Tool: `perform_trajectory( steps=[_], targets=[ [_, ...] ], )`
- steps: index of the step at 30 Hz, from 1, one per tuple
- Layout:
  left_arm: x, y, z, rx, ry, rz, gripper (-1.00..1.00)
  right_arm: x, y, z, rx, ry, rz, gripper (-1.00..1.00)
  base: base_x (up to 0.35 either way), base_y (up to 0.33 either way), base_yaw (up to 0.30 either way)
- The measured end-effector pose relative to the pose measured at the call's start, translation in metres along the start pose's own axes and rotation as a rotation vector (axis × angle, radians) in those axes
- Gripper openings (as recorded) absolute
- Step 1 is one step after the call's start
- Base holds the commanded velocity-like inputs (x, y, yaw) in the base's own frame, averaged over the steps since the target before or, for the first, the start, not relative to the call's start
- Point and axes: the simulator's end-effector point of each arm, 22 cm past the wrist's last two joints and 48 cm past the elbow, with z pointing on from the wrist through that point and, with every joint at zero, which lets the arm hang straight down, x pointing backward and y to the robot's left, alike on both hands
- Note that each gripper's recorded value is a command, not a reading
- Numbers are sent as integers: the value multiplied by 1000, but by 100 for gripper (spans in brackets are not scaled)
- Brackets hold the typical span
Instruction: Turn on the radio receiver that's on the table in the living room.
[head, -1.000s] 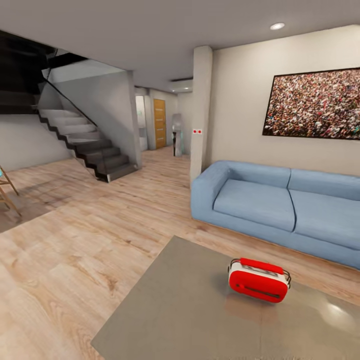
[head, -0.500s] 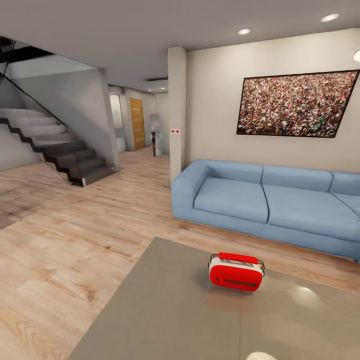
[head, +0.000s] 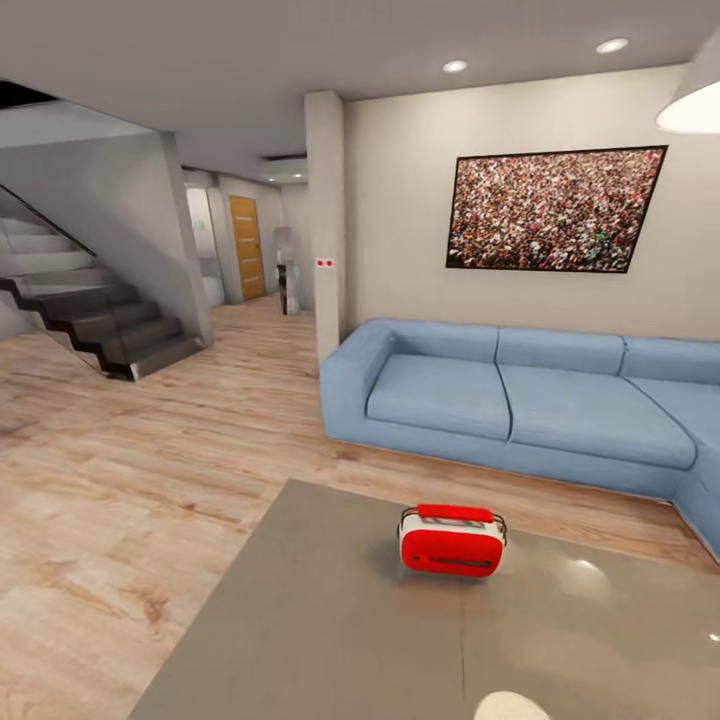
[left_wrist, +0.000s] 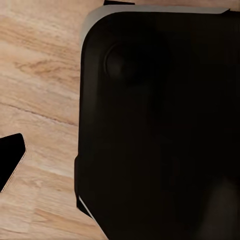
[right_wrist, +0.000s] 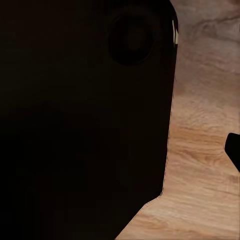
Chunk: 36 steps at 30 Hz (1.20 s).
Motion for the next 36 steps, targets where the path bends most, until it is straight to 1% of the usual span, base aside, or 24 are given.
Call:
perform_trajectory(
  steps=[11,19,36],
  targets=[
    [0,-1,0,3,0,1,100,0,0,0,-1,0,0,100,263,183,-3],
    [0,1,0,-8,-2,0,100,0,0,0,0,-1,0,100,56,22,-17],
    [-1,1,0,-9,-3,-1,100,0,0,0,0,-1,0,100,1,1,-260]
  ],
)
